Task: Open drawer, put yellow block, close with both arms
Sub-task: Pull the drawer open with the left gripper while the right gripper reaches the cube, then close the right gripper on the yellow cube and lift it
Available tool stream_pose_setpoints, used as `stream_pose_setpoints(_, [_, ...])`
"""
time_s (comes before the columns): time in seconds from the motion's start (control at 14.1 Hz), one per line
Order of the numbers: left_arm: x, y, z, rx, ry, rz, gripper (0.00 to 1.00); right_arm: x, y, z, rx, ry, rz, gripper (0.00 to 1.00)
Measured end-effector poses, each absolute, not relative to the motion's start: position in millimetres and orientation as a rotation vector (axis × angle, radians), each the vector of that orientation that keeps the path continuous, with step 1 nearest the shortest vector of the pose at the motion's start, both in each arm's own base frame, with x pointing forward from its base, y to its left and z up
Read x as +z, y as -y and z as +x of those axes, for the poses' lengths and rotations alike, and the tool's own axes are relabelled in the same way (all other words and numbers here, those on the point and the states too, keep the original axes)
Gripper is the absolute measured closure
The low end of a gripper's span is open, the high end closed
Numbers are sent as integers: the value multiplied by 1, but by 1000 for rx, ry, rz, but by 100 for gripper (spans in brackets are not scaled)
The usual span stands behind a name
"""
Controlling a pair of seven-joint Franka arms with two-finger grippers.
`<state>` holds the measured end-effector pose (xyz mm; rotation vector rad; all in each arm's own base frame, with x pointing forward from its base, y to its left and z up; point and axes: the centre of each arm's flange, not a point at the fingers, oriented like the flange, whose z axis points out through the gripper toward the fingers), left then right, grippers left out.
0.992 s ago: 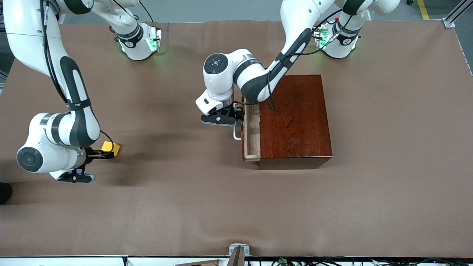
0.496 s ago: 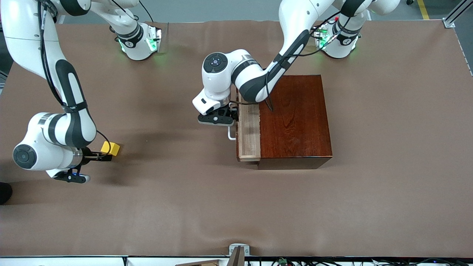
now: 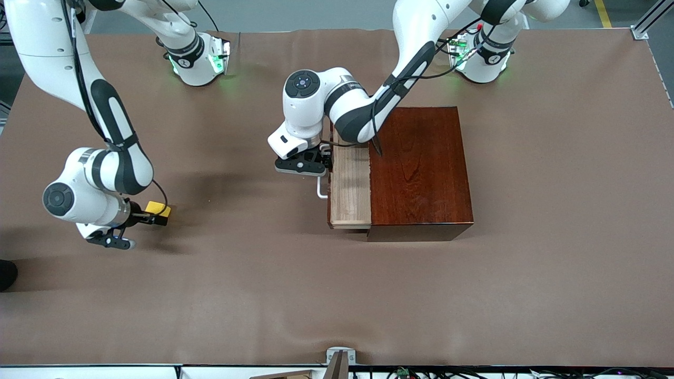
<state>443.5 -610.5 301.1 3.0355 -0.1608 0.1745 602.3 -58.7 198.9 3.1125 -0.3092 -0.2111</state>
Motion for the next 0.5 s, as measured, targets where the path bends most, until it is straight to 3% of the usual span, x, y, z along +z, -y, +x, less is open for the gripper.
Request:
stream_pose_setpoints(0.35, [300,612,443,181,163,3028,0,197,50,588,-213,362,3106,0])
stream_pose_setpoints(0.5, [300,620,440,212,175,2984,0,199,49,588,-209,367,3106,19])
